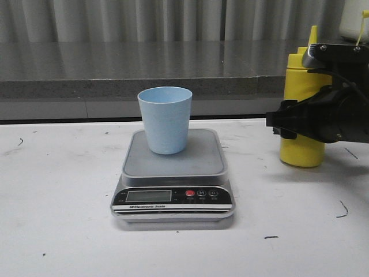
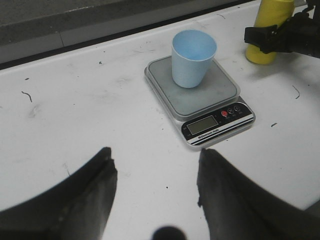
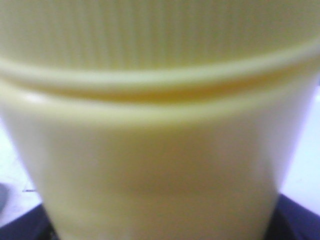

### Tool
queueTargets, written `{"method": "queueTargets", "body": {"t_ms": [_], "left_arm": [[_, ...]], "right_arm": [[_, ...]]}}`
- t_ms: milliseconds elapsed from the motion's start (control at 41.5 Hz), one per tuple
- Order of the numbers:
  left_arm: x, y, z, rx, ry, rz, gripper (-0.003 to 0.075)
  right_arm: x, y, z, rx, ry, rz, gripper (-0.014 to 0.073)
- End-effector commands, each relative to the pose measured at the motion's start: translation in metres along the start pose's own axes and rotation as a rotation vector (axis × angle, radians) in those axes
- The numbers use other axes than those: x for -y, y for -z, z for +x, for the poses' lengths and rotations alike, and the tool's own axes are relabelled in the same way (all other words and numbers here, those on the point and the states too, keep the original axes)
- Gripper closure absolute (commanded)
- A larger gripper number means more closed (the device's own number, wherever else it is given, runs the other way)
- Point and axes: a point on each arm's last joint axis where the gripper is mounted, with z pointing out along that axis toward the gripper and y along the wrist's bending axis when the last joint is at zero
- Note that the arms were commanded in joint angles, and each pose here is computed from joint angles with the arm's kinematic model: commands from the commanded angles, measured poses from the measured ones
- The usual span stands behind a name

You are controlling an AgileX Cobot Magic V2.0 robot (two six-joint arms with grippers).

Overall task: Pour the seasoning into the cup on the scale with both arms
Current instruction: 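Reach the right gripper to the yellow squeeze bottle and grasp it, then lift the yellow bottle and tilt its nozzle toward the blue cup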

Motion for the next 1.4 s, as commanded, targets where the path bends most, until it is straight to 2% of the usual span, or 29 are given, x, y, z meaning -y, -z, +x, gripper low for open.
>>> {"method": "queueTargets", "body": {"t_ms": [0,193,289,434,651,867,1060,1373], "left_arm": [[0.001,0.005,-0.012,0.092,0.009,0.014,0.0351],[0.001,0.005,-0.012,0.092,0.009,0.014,0.0351],[0.001,0.005,-0.012,0.092,0.009,0.014,0.0351],[0.001,0.005,-0.012,0.092,0.009,0.014,0.0351],[0.002,0.005,-0.012,0.092,0.01,0.015,0.0351],[0.002,0.005,-0.012,0.092,0.01,0.015,0.0351],[0.002,0.005,-0.012,0.092,0.01,0.015,0.0351],[0.002,0.005,-0.012,0.092,0.01,0.015,0.0351]], "right_arm": [[-0.005,0.012,-0.043,0.155,0.023,-0.029,0.0212],[-0.015,0.041,-0.086,0.204,0.145,-0.089,0.0212],[-0.021,0.055,-0.106,0.18,0.22,-0.129,0.0212],[-0.029,0.065,-0.136,0.075,0.431,-0.164,0.0212],[-0.051,0.066,-0.163,-0.116,0.773,-0.155,0.0212],[-0.084,0.058,-0.168,-0.226,1.086,-0.117,0.0212],[-0.108,0.049,-0.152,-0.268,1.385,-0.081,0.0212],[-0.12,0.033,-0.135,-0.307,1.758,0.062,0.0212]]}}
